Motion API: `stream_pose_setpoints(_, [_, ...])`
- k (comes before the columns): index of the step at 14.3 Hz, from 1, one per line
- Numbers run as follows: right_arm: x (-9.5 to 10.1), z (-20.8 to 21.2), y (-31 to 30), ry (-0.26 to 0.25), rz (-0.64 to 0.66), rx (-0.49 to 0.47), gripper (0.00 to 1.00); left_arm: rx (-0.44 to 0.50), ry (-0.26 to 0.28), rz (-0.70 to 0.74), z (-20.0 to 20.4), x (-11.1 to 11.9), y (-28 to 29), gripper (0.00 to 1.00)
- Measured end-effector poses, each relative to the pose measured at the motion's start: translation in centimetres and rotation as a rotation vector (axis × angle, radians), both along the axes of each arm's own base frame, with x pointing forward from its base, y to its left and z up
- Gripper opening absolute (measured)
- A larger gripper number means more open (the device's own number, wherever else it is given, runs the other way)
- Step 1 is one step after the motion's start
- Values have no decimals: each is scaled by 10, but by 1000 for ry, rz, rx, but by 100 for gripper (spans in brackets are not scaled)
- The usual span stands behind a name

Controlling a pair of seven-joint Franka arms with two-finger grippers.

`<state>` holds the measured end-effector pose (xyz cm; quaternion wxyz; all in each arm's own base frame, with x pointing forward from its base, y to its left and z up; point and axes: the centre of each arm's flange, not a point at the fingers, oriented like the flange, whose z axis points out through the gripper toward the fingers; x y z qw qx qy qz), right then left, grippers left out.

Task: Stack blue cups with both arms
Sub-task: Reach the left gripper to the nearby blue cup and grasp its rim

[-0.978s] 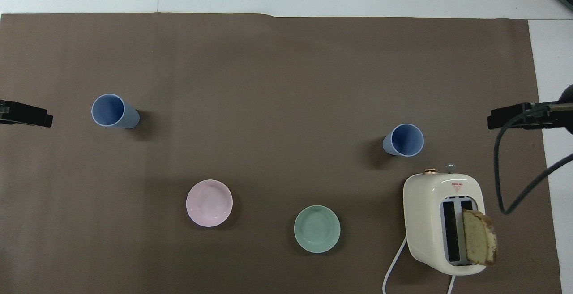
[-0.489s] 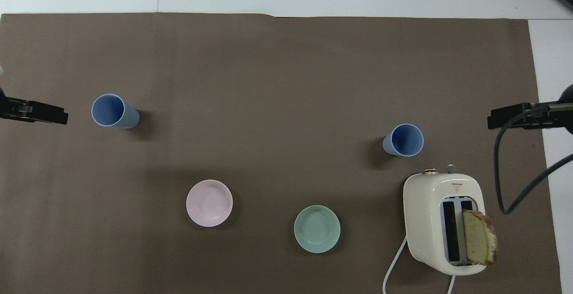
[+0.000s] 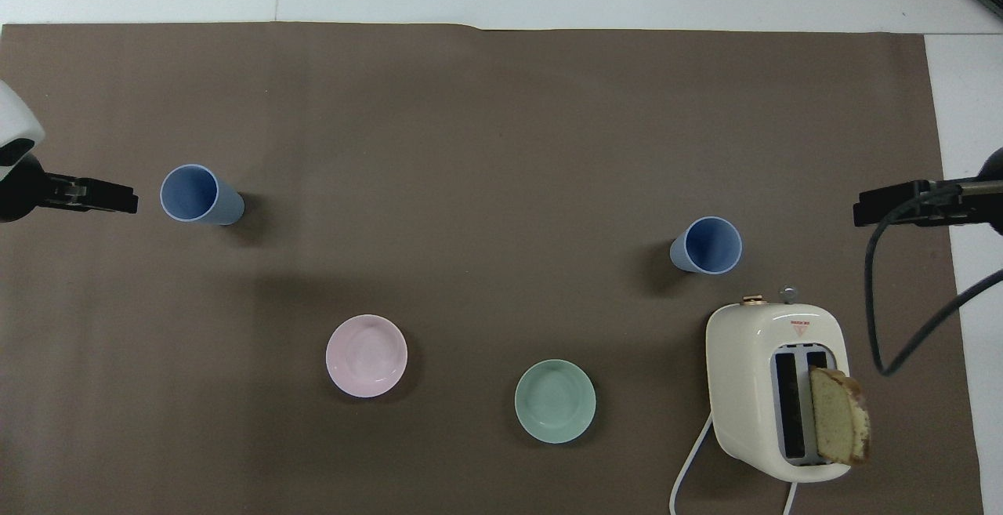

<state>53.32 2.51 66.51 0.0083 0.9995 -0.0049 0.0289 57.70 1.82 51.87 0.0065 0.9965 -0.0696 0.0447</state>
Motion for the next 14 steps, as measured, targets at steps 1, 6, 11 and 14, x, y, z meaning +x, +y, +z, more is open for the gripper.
stream_pose_setpoints(1, [0,0,0,0,0,0,100,1,-10,1,-10,3,0,100])
stream_pose_setpoints(6, [0,0,0,0,0,0,100,6,-8,0,-53,19,-2,100])
stream_pose_setpoints(11, [0,0,0,0,0,0,100,10,-4,-2,-93,35,-4,100])
stream_pose_setpoints(14, [0,0,0,0,0,0,100,11,-9,-1,-98,37,-4,100])
